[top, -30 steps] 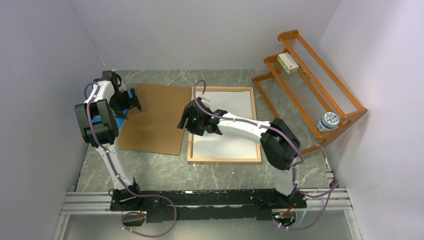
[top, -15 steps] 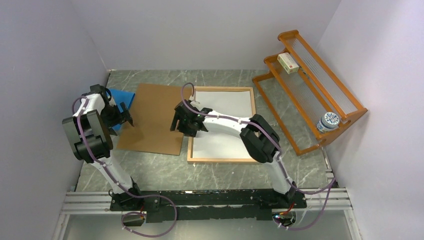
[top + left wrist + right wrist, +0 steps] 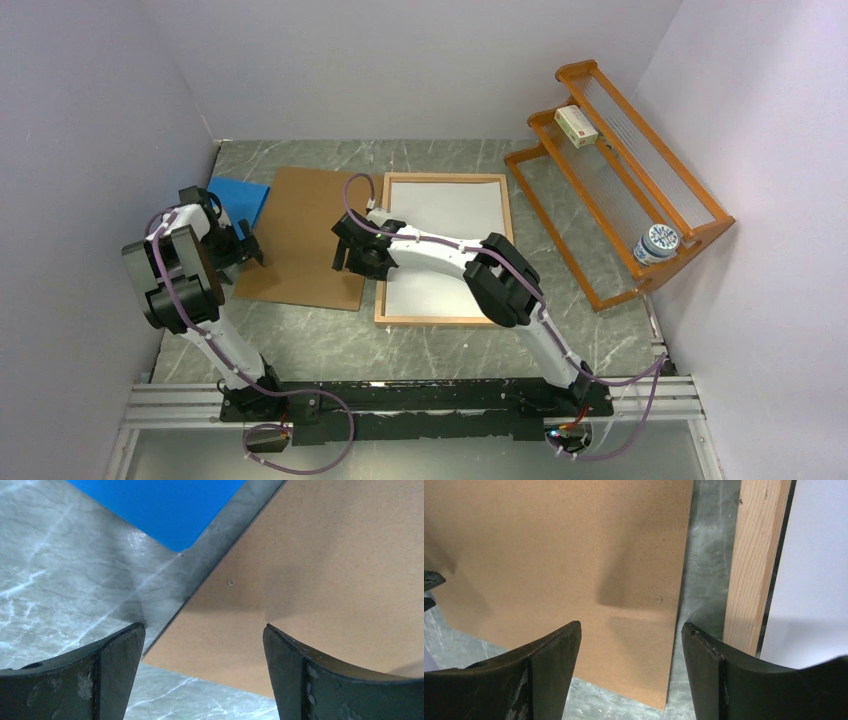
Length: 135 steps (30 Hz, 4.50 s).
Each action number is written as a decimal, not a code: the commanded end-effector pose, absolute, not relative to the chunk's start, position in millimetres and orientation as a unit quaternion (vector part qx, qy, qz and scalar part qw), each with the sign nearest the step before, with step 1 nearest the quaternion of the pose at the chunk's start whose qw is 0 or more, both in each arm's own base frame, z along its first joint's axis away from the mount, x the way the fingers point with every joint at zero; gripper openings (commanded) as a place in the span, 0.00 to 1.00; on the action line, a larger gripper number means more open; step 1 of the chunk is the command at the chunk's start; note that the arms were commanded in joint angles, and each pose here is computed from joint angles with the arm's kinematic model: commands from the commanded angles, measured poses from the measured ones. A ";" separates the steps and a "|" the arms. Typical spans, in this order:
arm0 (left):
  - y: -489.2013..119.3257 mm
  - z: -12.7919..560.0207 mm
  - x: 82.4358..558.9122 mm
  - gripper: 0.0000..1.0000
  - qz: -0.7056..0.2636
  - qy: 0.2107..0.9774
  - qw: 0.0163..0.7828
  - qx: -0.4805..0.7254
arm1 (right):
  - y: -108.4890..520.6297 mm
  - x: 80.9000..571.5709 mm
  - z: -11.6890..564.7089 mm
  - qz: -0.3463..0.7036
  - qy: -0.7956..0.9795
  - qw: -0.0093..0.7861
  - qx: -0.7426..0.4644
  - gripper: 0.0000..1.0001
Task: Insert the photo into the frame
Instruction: Turn over the photo frame item at the center of the board.
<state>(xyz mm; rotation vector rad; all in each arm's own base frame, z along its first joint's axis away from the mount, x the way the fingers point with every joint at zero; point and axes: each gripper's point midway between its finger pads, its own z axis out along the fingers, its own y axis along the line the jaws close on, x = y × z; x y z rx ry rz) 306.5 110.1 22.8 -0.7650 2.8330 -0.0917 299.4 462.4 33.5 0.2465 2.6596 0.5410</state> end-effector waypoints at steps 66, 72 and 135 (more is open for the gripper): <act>-44.9 76.7 324.0 0.81 -0.374 0.886 0.104 -0.254 | 428.4 322.1 171.7 0.388 0.878 0.276 0.042 0.69; -64.5 76.6 315.6 0.81 -0.363 0.898 0.110 -0.223 | 369.1 329.4 145.8 0.350 0.891 0.279 0.070 0.69; -39.2 49.4 334.5 0.82 -0.276 0.920 0.113 -0.256 | 365.1 340.2 169.6 0.531 0.807 0.253 -0.053 0.10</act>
